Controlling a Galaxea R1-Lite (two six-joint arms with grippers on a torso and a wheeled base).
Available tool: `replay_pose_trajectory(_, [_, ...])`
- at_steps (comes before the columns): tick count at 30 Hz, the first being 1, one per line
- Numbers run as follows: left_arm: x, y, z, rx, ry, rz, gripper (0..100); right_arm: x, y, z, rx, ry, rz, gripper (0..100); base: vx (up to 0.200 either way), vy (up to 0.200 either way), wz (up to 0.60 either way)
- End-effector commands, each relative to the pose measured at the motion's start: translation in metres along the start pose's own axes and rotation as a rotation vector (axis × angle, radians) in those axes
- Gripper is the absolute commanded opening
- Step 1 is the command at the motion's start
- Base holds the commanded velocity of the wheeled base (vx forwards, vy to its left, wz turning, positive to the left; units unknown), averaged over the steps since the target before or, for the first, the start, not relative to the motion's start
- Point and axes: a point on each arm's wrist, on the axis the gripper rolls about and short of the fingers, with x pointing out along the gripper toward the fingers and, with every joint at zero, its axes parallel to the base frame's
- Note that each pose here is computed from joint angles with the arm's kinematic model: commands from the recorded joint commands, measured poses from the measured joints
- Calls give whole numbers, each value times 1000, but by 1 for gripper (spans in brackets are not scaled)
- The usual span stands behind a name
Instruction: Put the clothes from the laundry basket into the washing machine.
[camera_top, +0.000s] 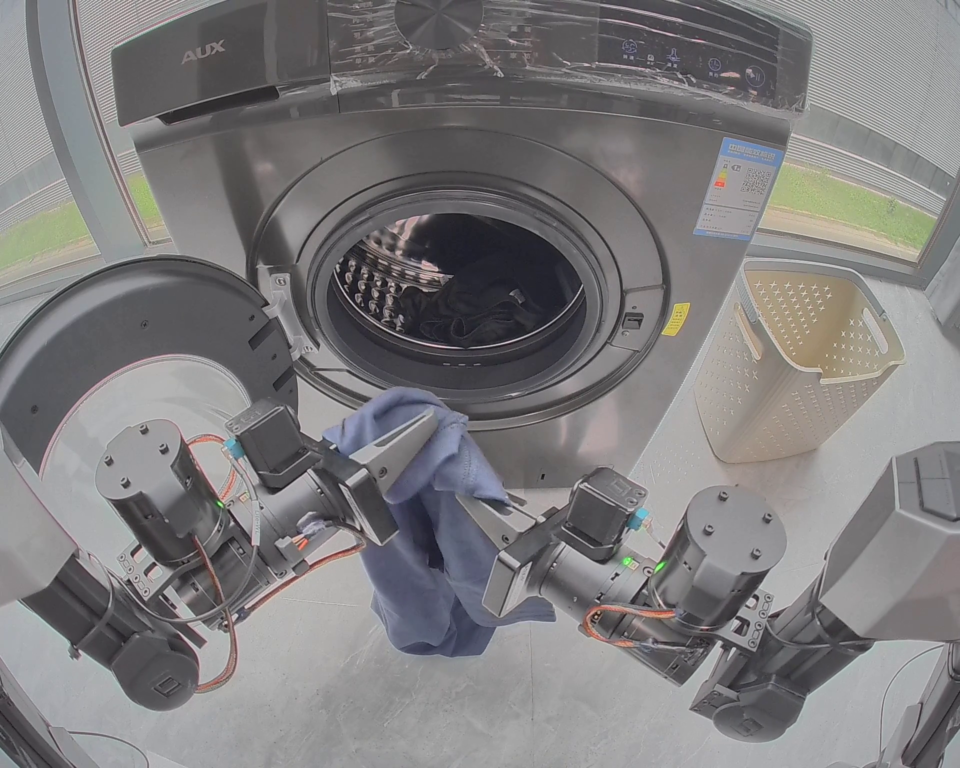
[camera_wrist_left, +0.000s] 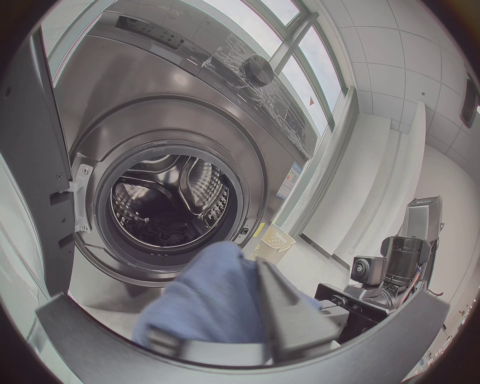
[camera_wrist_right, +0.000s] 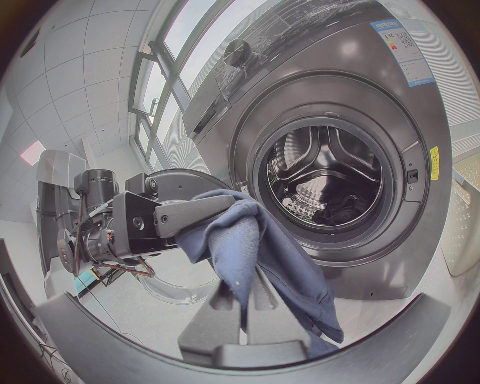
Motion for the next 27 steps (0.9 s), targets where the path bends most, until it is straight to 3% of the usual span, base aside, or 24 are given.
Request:
replay_pose_trajectory(1, [1,1,1,-22,-5,3,100,-8,4,8,8,-12,12,0,0,0,0])
replay_pose_trajectory(4, [3,1,2,-34,-14,2,100,-11,4,10,14,-12,11,0,0,0,0])
replay_pose_trajectory(13, [3,0,3,-32,-18,0,100,-10,-2,11,39,-14,-10,0,0,0,0])
replay_pose_trajectory(20, [-1,2,4,-28,-17,6,100,-1,-20,20,53,-70,-94,0,0,0,0])
replay_pose_trajectory(25, [-19,-1,-19,-27,106,6,100,20,-39,31,55,-149,-168,0,0,0,0])
replay_pose_trajectory(27, [-26,-4,-27,-8,150,0,100,24,-41,30,54,-152,-176,0,0,0,0])
